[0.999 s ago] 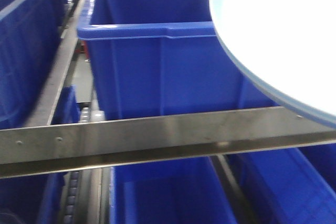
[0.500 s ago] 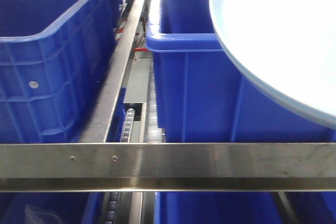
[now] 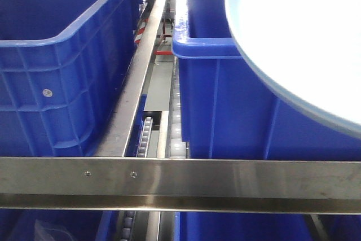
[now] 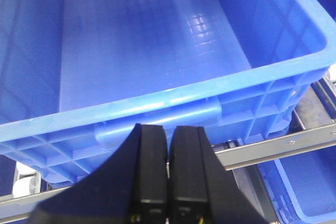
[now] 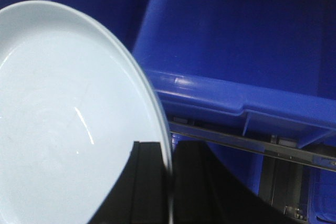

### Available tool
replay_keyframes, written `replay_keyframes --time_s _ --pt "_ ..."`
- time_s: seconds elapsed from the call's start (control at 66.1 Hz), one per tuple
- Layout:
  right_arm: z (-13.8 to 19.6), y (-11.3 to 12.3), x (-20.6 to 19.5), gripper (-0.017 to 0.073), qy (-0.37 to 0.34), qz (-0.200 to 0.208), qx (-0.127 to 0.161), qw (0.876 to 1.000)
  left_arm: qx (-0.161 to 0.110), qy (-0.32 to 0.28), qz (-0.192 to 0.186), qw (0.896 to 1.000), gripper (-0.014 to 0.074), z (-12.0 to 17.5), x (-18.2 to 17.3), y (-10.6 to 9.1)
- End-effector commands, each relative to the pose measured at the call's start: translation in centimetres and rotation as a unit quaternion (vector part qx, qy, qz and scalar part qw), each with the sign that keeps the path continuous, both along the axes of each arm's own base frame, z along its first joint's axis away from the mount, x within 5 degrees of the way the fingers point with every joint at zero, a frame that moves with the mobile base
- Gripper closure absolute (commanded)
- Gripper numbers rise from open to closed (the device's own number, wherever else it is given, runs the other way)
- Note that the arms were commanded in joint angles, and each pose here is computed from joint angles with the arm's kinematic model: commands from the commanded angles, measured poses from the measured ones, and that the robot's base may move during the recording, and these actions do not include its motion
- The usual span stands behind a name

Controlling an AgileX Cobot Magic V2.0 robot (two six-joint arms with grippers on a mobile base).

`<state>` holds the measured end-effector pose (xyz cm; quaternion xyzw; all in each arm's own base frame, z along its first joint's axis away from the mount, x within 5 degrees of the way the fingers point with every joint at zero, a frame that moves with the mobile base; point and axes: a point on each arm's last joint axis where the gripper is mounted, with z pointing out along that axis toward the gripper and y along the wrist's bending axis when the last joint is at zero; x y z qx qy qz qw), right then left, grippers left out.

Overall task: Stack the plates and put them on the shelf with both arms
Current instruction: 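Position the held plates above the blue bin nearest the right gripper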

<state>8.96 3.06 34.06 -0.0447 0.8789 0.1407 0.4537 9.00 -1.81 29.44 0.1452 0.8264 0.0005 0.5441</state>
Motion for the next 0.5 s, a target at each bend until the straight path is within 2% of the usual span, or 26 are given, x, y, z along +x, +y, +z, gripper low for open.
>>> replay_keyframes --time_s 0.0,0.484 --pt "1.54 0.02 0.37 0.0503 -0.054 -0.006 0.016 0.998 -0.013 -0.042 -0.015 0.999 0.0510 1.40 0.21 -0.33" --pt "1.54 0.02 0.37 0.0503 -0.054 -0.006 0.016 0.998 -0.013 -0.042 -0.015 0.999 0.0510 1.40 0.21 -0.33"
